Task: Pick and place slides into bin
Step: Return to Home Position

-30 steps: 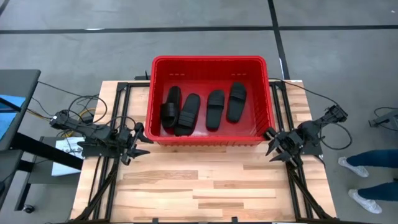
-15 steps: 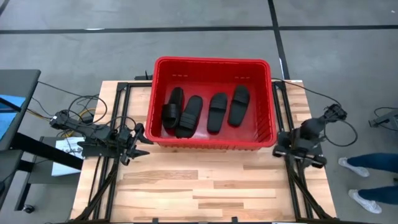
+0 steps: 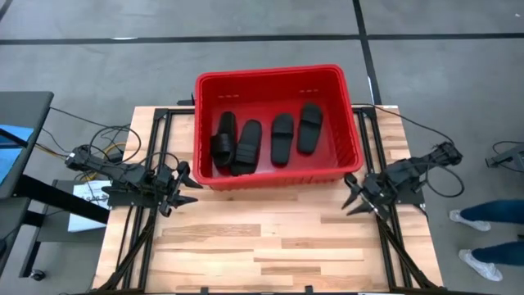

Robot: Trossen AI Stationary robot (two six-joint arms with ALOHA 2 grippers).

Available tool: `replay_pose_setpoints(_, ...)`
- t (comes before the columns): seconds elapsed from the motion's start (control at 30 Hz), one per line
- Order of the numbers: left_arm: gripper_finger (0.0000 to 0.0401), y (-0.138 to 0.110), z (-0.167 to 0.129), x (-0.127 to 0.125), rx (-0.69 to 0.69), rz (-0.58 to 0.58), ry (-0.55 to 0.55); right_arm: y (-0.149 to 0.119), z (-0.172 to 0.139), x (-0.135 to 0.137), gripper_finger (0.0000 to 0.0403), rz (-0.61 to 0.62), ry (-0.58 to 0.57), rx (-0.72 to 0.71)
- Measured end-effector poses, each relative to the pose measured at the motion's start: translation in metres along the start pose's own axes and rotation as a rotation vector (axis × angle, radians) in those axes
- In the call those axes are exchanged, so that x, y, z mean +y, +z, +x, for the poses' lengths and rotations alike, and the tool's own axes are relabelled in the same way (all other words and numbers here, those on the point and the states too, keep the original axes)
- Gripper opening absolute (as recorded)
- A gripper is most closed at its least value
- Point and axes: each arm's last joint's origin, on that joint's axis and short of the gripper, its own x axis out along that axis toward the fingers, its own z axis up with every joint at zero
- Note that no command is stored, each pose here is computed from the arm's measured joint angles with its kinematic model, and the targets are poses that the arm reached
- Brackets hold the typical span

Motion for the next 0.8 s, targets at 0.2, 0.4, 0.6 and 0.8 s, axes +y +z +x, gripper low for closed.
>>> replay_pose_setpoints(0.2,0.021,-0.0031,0.0,0.0005,0.032,0.002,0.002,-0.0078,0.0025,-0.0085,0.0102,0.023,-0.13,0.047)
replay_pose_setpoints(0.4,0.021,-0.0077,-0.0002,0.0013,0.081,-0.022,0.005,-0.0082,0.0029,-0.0097,0.0102,0.055,-0.141,0.051)
replay_pose_setpoints(0.6,0.021,-0.0078,-0.0002,0.0013,0.082,-0.046,0.006,-0.008,0.0028,-0.0097,0.0102,0.064,-0.14,0.049)
replay_pose_setpoints(0.8,0.021,-0.0079,-0.0002,0.0013,0.083,-0.006,0.005,-0.008,0.0028,-0.0096,0.0102,0.065,-0.139,0.049)
